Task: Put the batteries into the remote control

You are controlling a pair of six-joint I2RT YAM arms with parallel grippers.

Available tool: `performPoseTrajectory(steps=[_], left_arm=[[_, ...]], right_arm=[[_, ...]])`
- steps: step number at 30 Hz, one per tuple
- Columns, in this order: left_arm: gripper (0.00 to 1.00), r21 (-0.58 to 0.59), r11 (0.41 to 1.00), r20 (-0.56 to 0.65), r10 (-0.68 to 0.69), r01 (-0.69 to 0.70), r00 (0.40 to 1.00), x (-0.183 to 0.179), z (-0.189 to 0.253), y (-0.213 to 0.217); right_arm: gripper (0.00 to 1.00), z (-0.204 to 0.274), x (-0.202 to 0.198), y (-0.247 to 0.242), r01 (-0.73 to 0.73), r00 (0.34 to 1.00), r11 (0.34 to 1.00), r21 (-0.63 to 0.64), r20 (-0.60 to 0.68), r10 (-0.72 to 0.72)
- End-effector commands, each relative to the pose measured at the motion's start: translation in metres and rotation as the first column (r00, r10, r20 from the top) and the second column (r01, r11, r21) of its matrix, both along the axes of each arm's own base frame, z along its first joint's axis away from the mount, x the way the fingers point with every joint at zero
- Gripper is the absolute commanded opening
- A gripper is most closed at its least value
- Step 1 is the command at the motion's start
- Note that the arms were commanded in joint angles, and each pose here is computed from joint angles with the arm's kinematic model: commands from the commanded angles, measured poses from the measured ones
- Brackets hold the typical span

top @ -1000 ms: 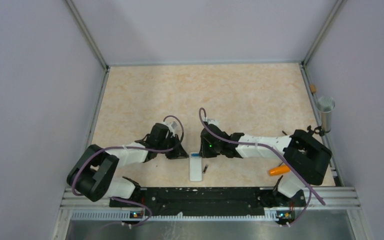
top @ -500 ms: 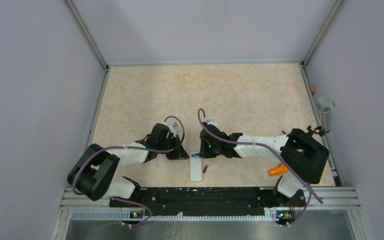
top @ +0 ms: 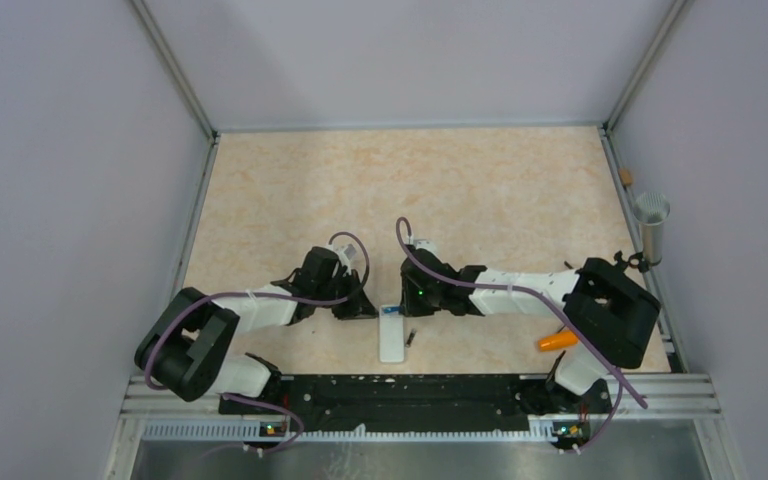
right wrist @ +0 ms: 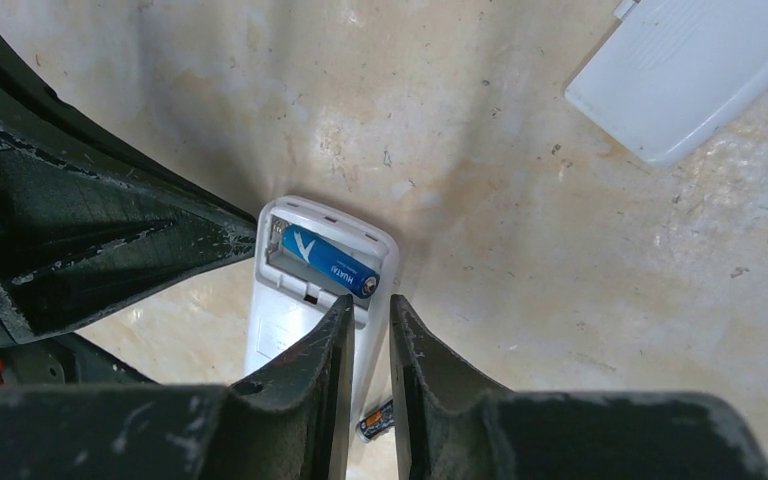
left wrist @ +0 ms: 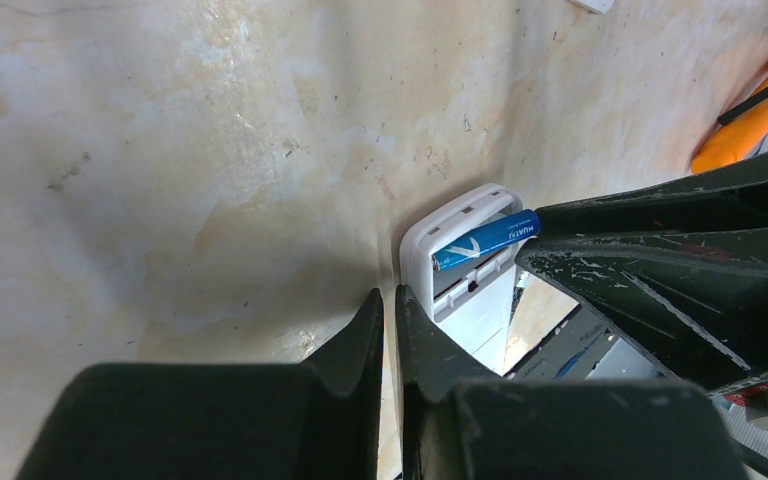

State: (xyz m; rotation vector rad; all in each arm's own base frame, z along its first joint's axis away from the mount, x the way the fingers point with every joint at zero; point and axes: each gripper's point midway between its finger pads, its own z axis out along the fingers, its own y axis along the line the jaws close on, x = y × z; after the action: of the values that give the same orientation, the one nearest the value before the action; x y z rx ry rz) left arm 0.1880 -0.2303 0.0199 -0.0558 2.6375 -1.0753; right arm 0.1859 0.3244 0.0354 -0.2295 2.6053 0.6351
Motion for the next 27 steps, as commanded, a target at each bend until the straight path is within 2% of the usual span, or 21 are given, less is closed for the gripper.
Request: performPoseTrajectory(steps=[1,15,27], left_arm=[[0.09,0.039,0.999,-0.015,-0.018,0.018,1.0,-0.006,-0.012,0.005],[0.08,0.041,0.999,-0.017,-0.019,0.02,1.0,-0.008,-0.013,0.005],[0.08,0.035,0.999,-0.018,-0.02,0.021,1.0,-0.008,-0.012,0.004]], right_arm=[[0.19,0.036,0.018,0.011,0.016,0.996,0.998,0.057,0.082,-0.021],[0.19,0.036,0.024,0.014,0.022,0.995,0.999,0.043,0.094,-0.026],[0.11,0.031,0.024,0.017,0.012,0.996,0.999,0.041,0.083,-0.016]])
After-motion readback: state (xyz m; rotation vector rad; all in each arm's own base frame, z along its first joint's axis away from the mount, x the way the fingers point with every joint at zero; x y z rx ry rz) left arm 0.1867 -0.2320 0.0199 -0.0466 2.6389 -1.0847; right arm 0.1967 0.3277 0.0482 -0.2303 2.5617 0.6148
